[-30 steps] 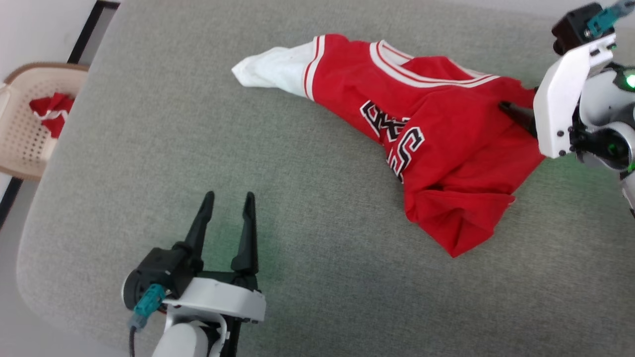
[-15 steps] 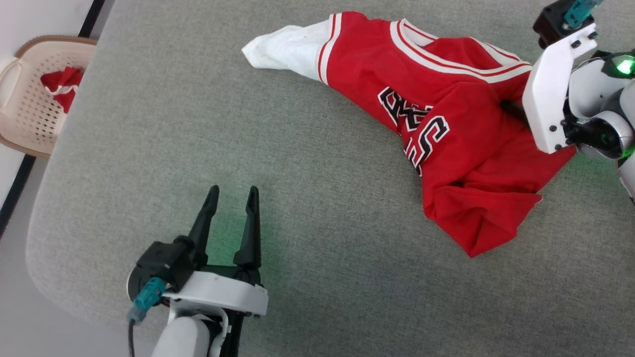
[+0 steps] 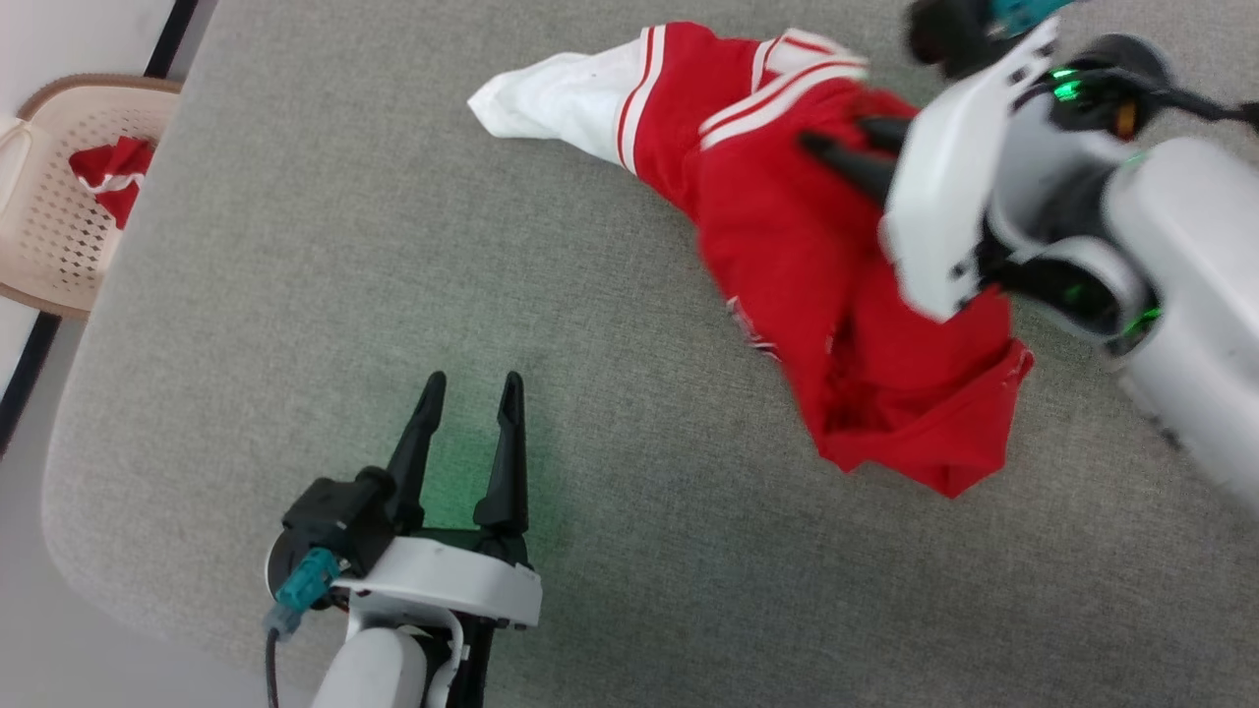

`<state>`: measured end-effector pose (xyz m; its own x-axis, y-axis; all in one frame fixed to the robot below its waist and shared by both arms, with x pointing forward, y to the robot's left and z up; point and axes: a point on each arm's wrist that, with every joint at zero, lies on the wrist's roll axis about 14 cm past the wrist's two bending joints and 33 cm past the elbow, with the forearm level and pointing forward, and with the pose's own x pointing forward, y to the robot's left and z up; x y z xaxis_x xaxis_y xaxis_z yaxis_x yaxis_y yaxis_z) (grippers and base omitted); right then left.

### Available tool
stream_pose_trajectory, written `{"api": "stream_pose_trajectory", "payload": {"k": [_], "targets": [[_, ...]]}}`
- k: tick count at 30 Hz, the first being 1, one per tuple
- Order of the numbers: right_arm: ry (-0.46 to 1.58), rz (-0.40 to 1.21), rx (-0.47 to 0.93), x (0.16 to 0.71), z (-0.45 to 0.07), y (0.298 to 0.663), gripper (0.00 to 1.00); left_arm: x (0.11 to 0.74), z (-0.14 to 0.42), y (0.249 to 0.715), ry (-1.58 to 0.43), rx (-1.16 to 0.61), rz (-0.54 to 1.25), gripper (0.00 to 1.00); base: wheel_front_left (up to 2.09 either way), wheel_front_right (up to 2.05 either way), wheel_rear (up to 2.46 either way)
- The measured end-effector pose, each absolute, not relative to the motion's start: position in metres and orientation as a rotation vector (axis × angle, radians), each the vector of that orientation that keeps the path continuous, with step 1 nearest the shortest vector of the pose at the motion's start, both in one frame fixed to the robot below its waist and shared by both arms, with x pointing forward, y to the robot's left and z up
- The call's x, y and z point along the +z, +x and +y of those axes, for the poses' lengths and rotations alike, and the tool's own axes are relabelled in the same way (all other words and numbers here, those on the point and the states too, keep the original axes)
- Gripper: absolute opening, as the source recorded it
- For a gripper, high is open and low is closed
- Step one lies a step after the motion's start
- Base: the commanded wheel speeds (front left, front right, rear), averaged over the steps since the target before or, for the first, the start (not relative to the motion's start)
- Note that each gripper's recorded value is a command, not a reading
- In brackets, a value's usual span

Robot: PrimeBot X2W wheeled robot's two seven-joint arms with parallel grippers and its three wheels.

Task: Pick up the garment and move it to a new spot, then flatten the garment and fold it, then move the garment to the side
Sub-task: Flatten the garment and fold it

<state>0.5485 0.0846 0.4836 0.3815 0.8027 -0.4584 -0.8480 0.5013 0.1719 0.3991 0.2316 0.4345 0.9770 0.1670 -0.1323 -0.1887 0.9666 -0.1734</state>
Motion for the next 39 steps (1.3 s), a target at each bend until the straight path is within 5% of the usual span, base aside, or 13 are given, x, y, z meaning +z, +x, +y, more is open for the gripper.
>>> {"api": "stream_pose_trajectory", "payload": {"k": [13, 14, 15, 16, 17, 39], "targets": [[-0.095, 0.612, 1.421, 0.454, 0.145, 0.421, 0.00, 0.427, 0.232, 0.399, -0.210, 0.192, 0.139, 1.00, 0.00, 0.00, 0.00], [-0.090, 0.595, 1.419, 0.456, 0.147, 0.422, 0.09, 0.427, 0.231, 0.398, -0.211, 0.192, 0.140, 1.00, 0.00, 0.00, 0.00], [-0.087, 0.576, 1.414, 0.457, 0.148, 0.424, 0.35, 0.427, 0.231, 0.398, -0.212, 0.192, 0.141, 1.00, 0.00, 0.00, 0.00], [-0.075, 0.562, 1.406, 0.458, 0.149, 0.427, 0.90, 0.427, 0.231, 0.398, -0.212, 0.192, 0.141, 1.00, 0.00, 0.00, 0.00], [-0.065, 0.552, 1.399, 0.460, 0.150, 0.429, 1.00, 0.428, 0.231, 0.398, -0.214, 0.193, 0.140, 1.00, 0.00, 0.00, 0.00], [-0.181, 0.426, 1.183, 0.523, 0.078, 0.508, 1.00, 0.438, 0.223, 0.388, -0.244, 0.180, 0.117, 1.00, 0.00, 0.00, 0.00]]}}
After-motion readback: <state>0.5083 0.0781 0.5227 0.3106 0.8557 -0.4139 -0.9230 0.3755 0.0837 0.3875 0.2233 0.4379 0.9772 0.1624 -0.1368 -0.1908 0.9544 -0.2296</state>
